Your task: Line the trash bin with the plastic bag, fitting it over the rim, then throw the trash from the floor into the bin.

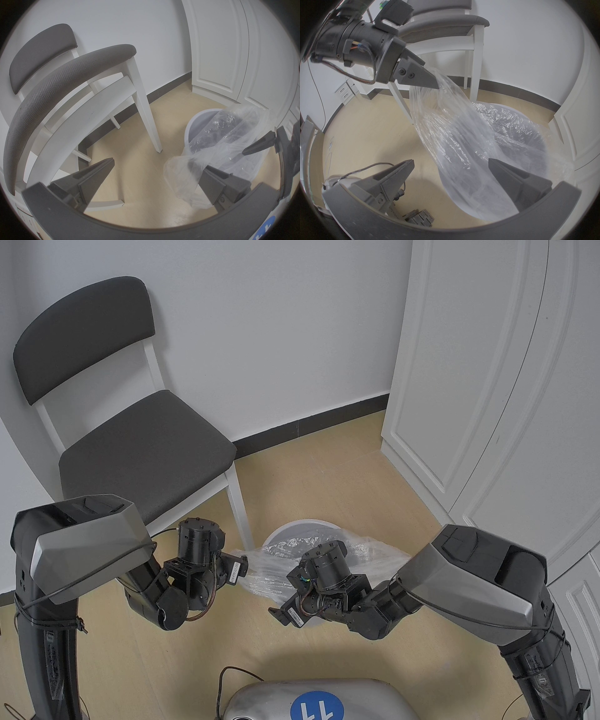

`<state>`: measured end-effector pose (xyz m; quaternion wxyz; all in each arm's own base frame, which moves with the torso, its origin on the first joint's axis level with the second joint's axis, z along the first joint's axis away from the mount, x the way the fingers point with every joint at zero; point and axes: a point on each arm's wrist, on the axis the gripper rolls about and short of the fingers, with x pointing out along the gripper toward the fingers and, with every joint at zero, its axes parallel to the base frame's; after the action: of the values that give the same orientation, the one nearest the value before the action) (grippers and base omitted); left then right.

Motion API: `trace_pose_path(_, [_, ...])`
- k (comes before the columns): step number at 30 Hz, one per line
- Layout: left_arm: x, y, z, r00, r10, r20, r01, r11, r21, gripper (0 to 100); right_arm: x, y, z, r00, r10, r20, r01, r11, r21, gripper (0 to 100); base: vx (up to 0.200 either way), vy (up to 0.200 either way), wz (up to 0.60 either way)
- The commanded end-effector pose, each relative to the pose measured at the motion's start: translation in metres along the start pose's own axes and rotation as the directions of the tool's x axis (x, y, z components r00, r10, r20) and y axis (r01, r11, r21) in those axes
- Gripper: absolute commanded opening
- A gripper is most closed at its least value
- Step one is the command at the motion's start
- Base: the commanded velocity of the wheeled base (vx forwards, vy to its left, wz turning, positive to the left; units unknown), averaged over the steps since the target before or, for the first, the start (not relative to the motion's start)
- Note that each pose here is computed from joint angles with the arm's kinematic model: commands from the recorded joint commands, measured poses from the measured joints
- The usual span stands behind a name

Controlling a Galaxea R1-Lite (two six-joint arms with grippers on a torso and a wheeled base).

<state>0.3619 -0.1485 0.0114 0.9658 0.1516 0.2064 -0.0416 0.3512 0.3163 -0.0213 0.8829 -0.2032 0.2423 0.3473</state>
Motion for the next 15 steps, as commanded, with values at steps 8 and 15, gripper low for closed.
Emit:
trace_pose_path(8, [0.0,0.0,-0.001,1.0,0.0,0.0,0.0,1.0,0.0,100,0.015,-0.002,-0.001,1.0,-0.007,0.012,0.007,1.0,0.028,100,0.0,0.0,0.0])
trace_pose_path(15, [0.0,-0.001,-0.001,1.0,-0.001,0.0,0.001,1.0,0.001,100,0.017,-0.003,-0.005,1.0,-0.003,-0.02,0.004,1.0,0.028,0,0.0,0.0,0.0])
